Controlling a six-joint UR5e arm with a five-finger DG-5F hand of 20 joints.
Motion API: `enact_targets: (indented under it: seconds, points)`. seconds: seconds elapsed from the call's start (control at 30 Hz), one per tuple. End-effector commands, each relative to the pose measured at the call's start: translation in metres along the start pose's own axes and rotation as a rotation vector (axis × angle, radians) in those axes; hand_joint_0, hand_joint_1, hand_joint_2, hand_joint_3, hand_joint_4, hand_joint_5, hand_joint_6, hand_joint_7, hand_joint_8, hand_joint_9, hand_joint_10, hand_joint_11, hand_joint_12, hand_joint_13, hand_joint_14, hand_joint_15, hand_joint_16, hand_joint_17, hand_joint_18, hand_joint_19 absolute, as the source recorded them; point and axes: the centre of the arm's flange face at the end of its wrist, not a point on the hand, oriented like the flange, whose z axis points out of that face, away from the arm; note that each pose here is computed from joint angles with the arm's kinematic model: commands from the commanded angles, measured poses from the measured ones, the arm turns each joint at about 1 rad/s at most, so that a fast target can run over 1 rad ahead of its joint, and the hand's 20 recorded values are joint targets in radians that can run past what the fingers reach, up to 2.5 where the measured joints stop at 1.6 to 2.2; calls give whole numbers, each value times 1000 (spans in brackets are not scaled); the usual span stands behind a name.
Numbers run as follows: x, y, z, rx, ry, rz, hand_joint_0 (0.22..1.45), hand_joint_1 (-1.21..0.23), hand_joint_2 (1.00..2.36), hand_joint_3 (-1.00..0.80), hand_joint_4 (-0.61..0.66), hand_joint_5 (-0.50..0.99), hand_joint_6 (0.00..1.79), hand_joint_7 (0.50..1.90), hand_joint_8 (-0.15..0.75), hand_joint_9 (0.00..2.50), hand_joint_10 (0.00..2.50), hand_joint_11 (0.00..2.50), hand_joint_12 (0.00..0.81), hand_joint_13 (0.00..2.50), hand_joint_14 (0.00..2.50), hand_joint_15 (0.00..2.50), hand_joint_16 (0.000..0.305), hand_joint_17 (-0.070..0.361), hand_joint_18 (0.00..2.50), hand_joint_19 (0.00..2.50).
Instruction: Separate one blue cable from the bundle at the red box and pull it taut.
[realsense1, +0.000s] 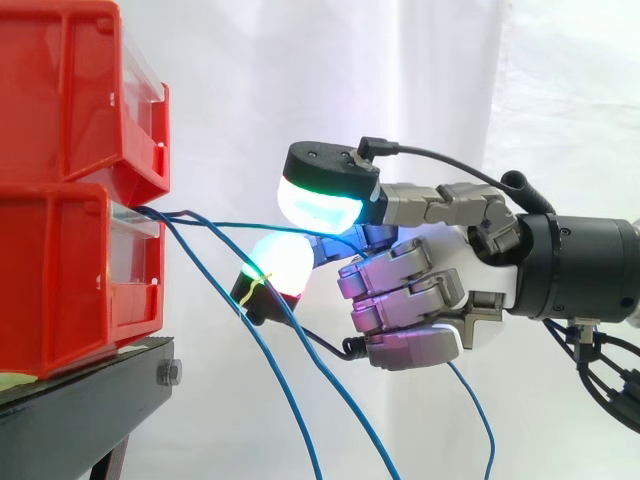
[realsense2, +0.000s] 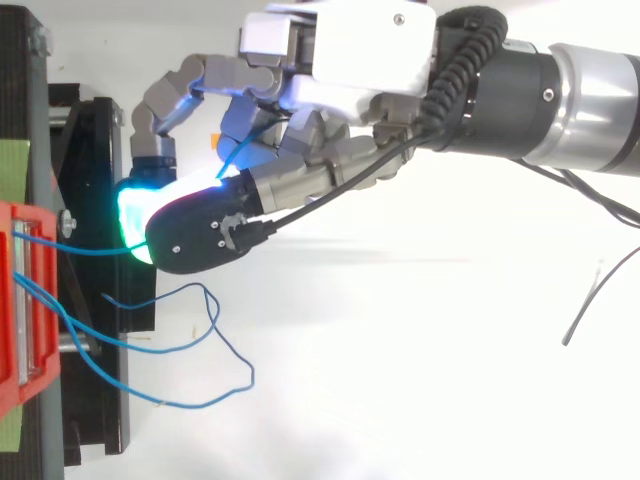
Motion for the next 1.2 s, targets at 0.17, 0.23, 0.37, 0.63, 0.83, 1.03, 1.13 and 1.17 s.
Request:
enact_targets:
  seconds: [0.17,0.23,0.37,0.63,0.83,1.03,1.13,1.17]
  points:
    - [5,2,1,1,11,37,611,-718,1023,-179,132,-197,891,798,533,1683,2500,2500,529,1742,2500,1576,203,152,2500,1133]
    - [7,2,1,-3,18,39,614,-723,1022,-195,115,-203,892,783,536,1655,2500,2500,527,1728,2500,1573,198,148,2470,1160]
    - [11,3,2,-8,22,47,619,-741,1022,-221,108,-208,893,774,537,1630,2500,2500,525,1716,2500,1560,190,143,2440,1205]
    - [16,3,1,1,29,60,636,-819,1023,-227,84,-214,898,758,533,1596,2500,2500,517,1696,2500,1614,184,138,2397,1262]
    - [19,2,1,8,31,75,636,-833,1024,-216,72,-214,900,749,530,1594,2500,2500,509,1694,2500,1618,181,136,2393,1251]
    - [20,2,1,9,30,75,629,-830,1026,-198,-24,-207,892,780,486,1567,2500,2500,479,1657,2500,1581,178,134,2352,1268]
    - [21,2,1,8,31,75,615,-829,1028,-158,-109,-198,881,825,457,1546,2500,2500,450,1622,2500,1567,170,127,2307,1294]
    - [21,2,1,8,31,75,611,-830,1029,-149,-133,-196,879,843,445,1536,2500,2500,446,1618,2500,1574,165,123,2287,1330]
